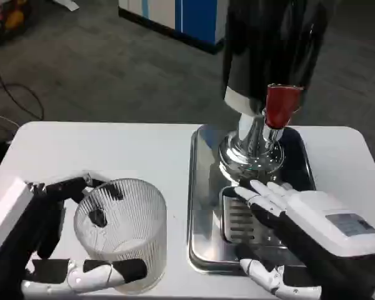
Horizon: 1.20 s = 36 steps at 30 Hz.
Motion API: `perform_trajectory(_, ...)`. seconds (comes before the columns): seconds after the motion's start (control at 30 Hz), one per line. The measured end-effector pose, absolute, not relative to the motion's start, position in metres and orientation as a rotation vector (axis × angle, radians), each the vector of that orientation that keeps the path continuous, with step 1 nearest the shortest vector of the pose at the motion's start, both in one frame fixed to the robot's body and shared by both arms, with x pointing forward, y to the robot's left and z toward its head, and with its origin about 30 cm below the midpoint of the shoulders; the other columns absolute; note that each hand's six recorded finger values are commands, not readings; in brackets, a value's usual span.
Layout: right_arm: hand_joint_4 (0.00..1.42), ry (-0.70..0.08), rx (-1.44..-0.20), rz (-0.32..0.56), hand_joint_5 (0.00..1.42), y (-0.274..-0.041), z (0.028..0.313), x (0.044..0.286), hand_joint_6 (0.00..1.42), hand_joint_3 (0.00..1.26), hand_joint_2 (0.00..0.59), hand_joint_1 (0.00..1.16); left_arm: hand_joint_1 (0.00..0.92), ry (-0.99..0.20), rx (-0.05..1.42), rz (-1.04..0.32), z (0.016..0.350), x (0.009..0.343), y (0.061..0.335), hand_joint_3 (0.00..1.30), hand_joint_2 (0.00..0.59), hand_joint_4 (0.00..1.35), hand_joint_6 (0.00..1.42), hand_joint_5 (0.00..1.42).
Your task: Grasp the cup under the faucet to collect the drink, then remove the cup.
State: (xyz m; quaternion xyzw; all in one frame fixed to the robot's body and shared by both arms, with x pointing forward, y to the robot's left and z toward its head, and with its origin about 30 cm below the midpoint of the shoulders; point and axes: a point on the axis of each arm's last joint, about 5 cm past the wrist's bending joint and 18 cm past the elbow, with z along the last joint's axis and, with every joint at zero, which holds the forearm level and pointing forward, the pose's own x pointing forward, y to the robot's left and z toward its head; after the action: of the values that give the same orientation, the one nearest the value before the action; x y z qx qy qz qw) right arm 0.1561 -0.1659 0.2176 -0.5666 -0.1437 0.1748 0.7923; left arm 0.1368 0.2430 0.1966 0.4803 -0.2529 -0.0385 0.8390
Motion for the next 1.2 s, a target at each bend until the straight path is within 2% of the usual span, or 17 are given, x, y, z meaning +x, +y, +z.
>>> perform_trajectory(0.77,0.0,-0.299,-1.21,0.369,0.0,-0.169,0.219,0.156,0.0,0.1,0.521,0.35,0.412,-0.535,1.006,-0.086,0.195,0.137,0.241,1.07,0.115,1.13,1.42,1.33)
perform_trajectory(1.13,0.05,-0.262,-1.166,0.276,0.03,-0.186,0.219,0.147,0.0,0.17,0.516,0.4,0.412,-0.582,0.98,-0.096,0.197,0.145,0.233,1.07,0.114,1.13,1.42,1.33)
perform_trajectory(1.2,0.05,-0.249,-1.16,0.261,0.04,-0.189,0.219,0.145,0.0,0.18,0.501,0.41,0.412,-0.593,0.978,-0.098,0.198,0.147,0.231,1.07,0.114,1.13,1.42,1.33)
